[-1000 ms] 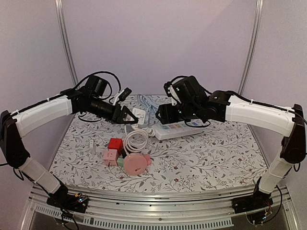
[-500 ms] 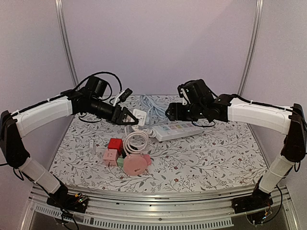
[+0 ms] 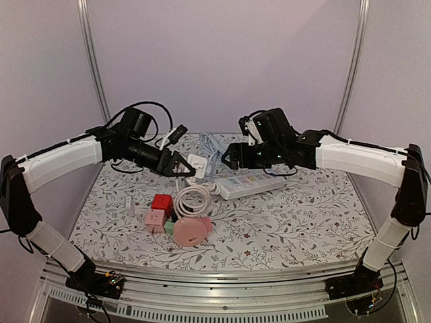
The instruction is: Pull the plug off the socket
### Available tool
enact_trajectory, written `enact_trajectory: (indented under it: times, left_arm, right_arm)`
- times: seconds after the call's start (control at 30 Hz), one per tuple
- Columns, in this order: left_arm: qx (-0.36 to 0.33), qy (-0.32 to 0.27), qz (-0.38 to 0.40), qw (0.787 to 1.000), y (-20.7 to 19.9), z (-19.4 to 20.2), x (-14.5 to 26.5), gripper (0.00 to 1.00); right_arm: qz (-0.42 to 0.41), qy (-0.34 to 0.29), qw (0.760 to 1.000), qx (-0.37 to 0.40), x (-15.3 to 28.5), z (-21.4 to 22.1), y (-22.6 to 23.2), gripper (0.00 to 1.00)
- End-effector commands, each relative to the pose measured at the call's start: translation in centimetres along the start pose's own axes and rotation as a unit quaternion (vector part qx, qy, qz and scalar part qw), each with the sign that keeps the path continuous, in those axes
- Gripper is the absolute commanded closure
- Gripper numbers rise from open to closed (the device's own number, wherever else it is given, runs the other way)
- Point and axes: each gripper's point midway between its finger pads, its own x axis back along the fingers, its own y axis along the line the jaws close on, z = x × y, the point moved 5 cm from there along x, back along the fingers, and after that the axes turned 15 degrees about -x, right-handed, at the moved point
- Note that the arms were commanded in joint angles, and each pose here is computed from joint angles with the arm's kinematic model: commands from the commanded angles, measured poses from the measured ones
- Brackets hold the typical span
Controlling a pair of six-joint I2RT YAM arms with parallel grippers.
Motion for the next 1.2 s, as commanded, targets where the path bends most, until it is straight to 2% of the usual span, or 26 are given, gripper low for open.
enact_trajectory:
  times: [0.0,0.27,0.4,0.47,0.57,0.67,0.8,0.97,1.17]
  left_arm:
    - [-0.099,-0.076,0.055,0.991,-3.8,-3.5,1.9,0.79]
    - [-0.103,-0.077,0.058,0.99,-4.3,-3.5,1.9,0.79]
    - [-0.104,-0.076,0.06,0.99,-4.4,-3.5,1.7,0.79]
    - [-0.105,-0.074,0.061,0.99,-4.4,-3.4,1.6,0.79]
    - [-0.103,-0.073,0.058,0.99,-4.3,-3.4,1.5,0.8]
    - [-0.098,-0.068,0.035,0.992,-3.6,-3.3,1.5,0.8]
    - [-0.069,-0.056,0.001,0.996,-1.8,-3.2,1.5,0.82]
    - [-0.026,-0.061,-0.015,0.998,0.6,-3.3,1.9,0.83]
    - [0.001,-0.071,-0.015,0.997,2.0,-3.3,2.2,0.83]
  right_arm:
    - [-0.025,0.019,0.999,0.008,-1.5,0.0,1.1,0.21]
    - [-0.011,0.042,0.999,-0.001,-3.3,0.6,0.9,0.23]
    - [-0.005,0.042,0.999,-0.004,-4.0,0.8,0.6,0.26]
    - [0.001,0.037,0.999,-0.009,-4.4,0.8,0.3,0.32]
    - [0.0,0.035,0.999,-0.012,-4.8,1.0,0.3,0.45]
    - [0.002,0.034,0.999,-0.009,-4.7,1.0,0.1,0.7]
    - [0.023,0.019,1.0,-0.003,-4.2,1.2,-0.8,0.9]
    - [0.052,0.001,0.999,0.005,-3.1,1.4,-2.1,1.0]
    - [0.075,-0.005,0.997,0.007,-2.5,2.0,-3.4,1.0]
